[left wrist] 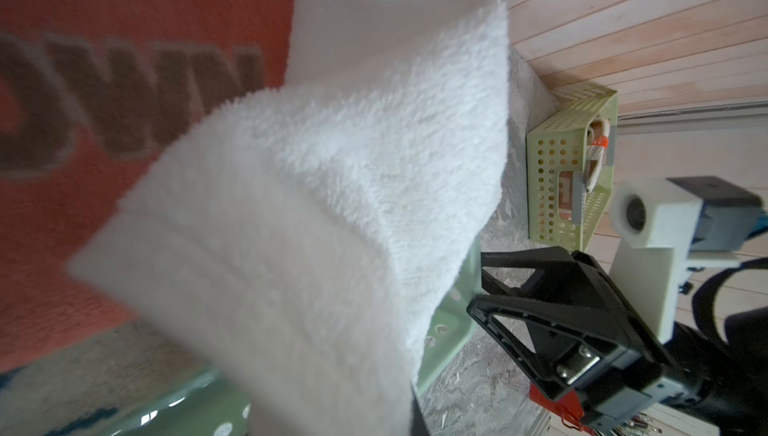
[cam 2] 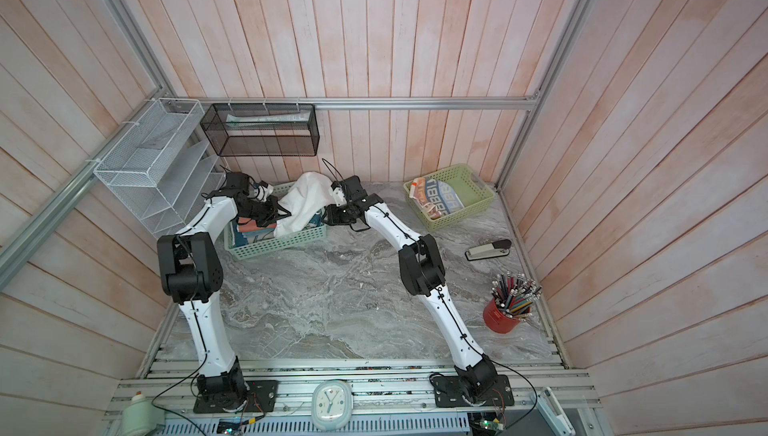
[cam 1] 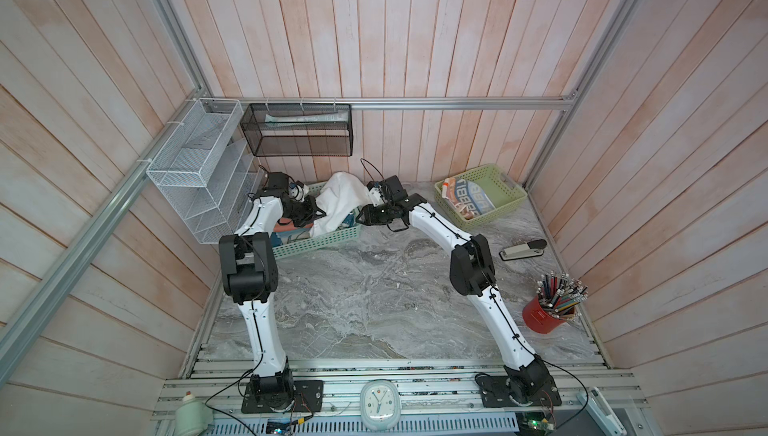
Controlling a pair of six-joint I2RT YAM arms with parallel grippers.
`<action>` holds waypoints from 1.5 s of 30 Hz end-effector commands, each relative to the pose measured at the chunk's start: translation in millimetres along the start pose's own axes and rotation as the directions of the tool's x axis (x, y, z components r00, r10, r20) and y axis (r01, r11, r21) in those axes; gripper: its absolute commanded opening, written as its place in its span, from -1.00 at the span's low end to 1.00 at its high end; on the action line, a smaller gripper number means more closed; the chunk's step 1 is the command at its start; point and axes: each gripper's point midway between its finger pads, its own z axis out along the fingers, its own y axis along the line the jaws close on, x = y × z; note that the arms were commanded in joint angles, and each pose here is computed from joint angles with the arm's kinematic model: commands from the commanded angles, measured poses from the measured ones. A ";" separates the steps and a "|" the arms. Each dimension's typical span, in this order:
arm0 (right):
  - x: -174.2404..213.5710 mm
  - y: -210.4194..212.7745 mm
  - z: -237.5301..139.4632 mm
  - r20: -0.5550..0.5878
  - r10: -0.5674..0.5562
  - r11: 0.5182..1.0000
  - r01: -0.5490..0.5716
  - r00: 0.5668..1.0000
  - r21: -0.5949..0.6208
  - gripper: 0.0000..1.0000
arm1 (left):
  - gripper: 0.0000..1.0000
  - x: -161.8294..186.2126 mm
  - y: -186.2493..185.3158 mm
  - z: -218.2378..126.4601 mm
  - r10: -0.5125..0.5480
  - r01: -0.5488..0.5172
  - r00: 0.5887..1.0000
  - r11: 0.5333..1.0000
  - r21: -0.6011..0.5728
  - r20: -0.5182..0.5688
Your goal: Fold and stack the towels
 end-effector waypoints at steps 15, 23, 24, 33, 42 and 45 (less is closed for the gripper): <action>21.3 -18.2 1.1 -0.060 0.006 0.997 -0.001 0.998 0.083 -0.49 | -1.00 22.9 -67.0 -27.2 0.085 -0.084 0.996 0.990 0.113 -0.004; 23.4 -22.1 -20.8 -0.045 -0.017 0.988 0.024 0.999 0.151 -0.58 | -1.00 16.9 -87.4 -61.2 0.117 -0.117 0.993 0.987 0.111 0.006; 24.3 -21.3 -20.7 -0.044 -0.017 0.988 0.023 0.999 0.150 -0.59 | -1.00 11.8 -88.2 -67.6 0.122 -0.123 0.992 0.987 0.103 0.014; 26.2 -27.6 -22.1 -0.056 -0.027 0.982 0.037 0.998 0.184 -0.81 | -1.00 -27.2 -35.8 -105.4 0.061 -0.058 0.996 0.997 -0.047 0.063; 20.1 -31.6 -26.7 -0.039 -0.045 0.971 0.053 0.998 0.232 -1.00 | -1.00 -39.0 35.0 -98.3 -0.003 0.020 0.998 0.959 -0.282 0.062; 18.4 -31.5 -25.6 -0.031 -0.052 0.966 0.059 0.998 0.251 -1.00 | -1.00 -36.0 51.5 -100.8 -0.027 0.061 0.995 0.930 -0.362 0.098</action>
